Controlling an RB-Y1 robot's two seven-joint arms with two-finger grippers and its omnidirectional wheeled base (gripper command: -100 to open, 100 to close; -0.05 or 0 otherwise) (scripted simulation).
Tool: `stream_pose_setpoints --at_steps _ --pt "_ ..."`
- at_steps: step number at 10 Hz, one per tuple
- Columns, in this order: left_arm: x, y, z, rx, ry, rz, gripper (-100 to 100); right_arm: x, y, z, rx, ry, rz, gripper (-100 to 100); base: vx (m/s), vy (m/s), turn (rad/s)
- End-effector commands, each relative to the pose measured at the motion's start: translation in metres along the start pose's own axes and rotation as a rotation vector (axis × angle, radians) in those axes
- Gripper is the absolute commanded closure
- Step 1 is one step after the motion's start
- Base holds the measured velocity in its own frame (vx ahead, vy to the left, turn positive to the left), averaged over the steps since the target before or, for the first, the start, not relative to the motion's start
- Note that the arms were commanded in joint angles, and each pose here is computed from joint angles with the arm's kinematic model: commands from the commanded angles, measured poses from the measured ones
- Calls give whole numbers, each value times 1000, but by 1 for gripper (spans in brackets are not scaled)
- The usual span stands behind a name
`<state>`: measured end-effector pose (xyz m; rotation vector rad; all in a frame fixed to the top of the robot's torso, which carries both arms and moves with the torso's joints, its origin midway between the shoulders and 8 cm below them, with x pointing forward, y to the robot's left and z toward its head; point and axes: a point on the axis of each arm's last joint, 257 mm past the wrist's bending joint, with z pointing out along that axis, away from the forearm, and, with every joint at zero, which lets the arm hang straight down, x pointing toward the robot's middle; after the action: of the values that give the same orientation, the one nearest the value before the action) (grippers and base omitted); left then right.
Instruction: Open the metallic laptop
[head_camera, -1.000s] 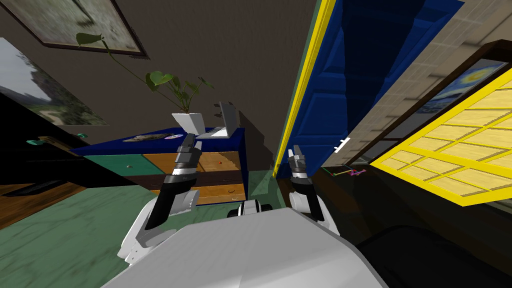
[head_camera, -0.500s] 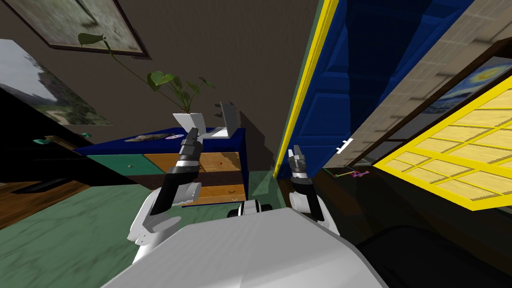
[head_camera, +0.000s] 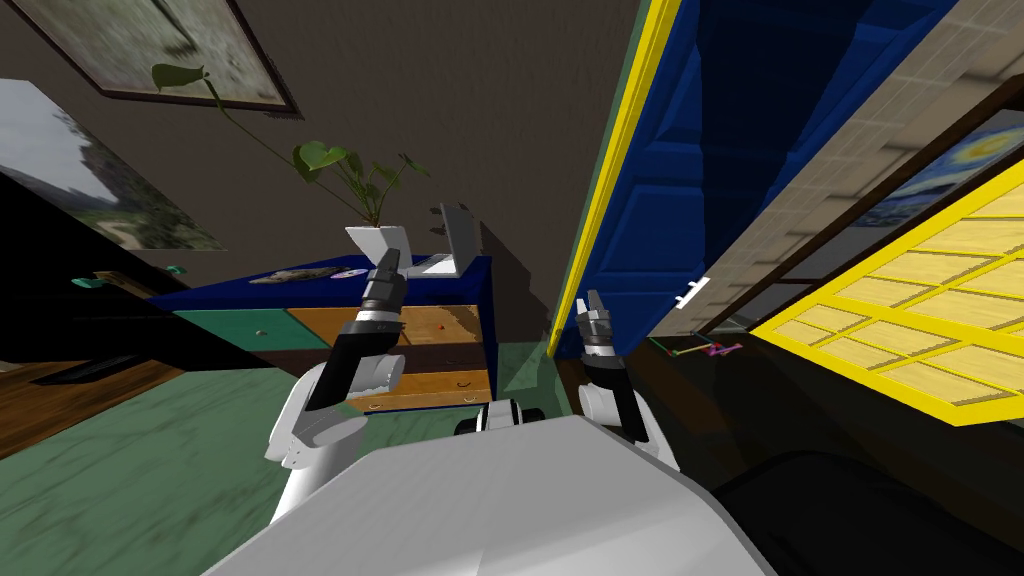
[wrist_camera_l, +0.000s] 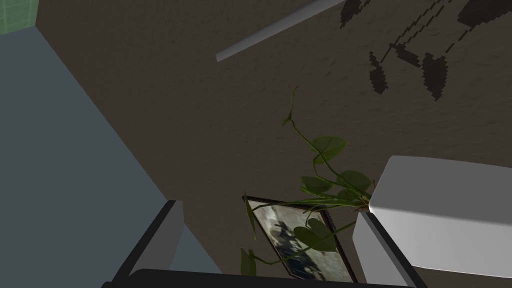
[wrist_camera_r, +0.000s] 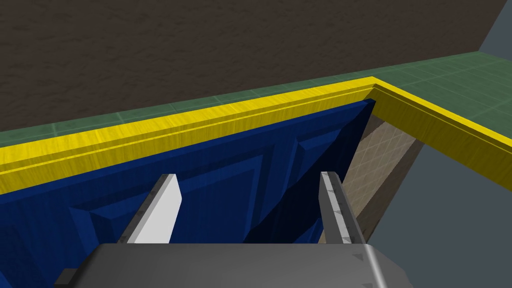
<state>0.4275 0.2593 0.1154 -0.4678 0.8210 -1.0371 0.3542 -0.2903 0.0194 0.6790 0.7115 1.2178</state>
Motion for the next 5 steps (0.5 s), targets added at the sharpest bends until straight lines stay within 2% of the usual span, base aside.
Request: stream_pose_setpoints --at_steps 1,2,4,5 --pt "-1 -1 13 -22 -1 14 -100 0 0 0 0 0 0 0 16 -2 17" --pt "-3 -6 22 -16 -6 29 -100 0 0 0 0 0 0 0 20 -3 26" --pt "-2 -2 25 -41 -3 27 -100 0 0 0 0 0 0 0 13 -3 10" --pt "-3 -8 36 -38 -8 40 -100 0 0 0 0 0 0 0 13 -2 32"
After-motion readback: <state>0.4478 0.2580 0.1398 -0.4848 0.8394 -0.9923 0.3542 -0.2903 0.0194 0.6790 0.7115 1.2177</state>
